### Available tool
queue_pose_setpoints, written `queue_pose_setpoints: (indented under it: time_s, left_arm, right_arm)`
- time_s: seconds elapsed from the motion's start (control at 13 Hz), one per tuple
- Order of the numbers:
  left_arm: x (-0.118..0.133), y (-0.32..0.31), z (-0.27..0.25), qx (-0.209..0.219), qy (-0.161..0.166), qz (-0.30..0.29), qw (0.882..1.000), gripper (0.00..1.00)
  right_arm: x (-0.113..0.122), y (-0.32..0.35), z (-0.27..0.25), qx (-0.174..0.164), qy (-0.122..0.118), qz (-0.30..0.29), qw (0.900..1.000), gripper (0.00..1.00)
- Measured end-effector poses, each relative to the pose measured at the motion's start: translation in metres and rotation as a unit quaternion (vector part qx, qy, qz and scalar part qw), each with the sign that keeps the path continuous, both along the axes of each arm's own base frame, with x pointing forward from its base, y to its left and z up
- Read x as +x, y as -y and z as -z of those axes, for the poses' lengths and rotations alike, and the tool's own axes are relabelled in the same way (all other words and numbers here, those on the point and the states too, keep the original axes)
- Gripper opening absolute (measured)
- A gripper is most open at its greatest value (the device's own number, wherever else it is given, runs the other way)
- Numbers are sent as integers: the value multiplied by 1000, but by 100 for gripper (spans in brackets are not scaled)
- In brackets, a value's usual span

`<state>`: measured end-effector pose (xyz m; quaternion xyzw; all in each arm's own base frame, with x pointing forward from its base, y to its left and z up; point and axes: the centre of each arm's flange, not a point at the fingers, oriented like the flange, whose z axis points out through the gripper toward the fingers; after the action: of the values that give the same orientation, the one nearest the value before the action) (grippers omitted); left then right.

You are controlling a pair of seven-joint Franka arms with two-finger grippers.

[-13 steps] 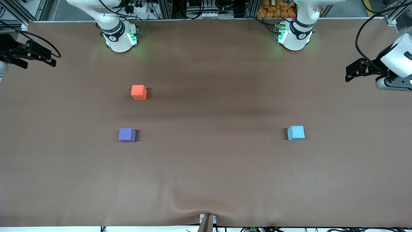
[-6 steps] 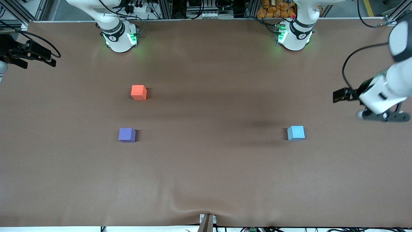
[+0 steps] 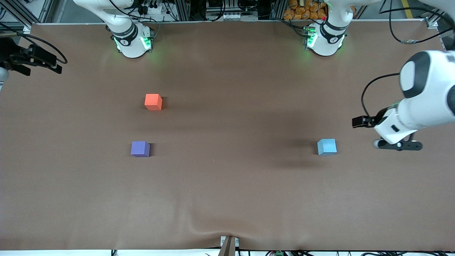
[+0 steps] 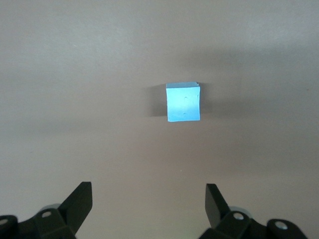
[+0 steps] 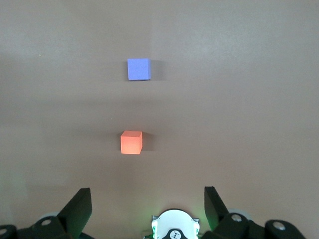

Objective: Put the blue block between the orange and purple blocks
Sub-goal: 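Reach the left gripper down to the light blue cube and grasp it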

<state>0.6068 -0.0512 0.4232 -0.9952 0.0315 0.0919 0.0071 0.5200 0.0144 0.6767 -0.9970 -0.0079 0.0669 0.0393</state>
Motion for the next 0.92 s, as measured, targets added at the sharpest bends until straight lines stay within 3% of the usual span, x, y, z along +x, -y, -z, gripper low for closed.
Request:
queue_pose_setpoints:
  time_s: [0.31,0.54,0.92]
  left_arm:
    - [-20,36,63,5,8,-22,1000,100]
    - [-36,45,94,9,-4,-23,1000,100]
    - [-37,42,120,12,-15,-38,999,100]
  right_arm:
    - [0,0,0,0,0,0,1000,100]
    - [0,0,0,0,0,0,1000,100]
    - [0,0,0,0,0,0,1000,100]
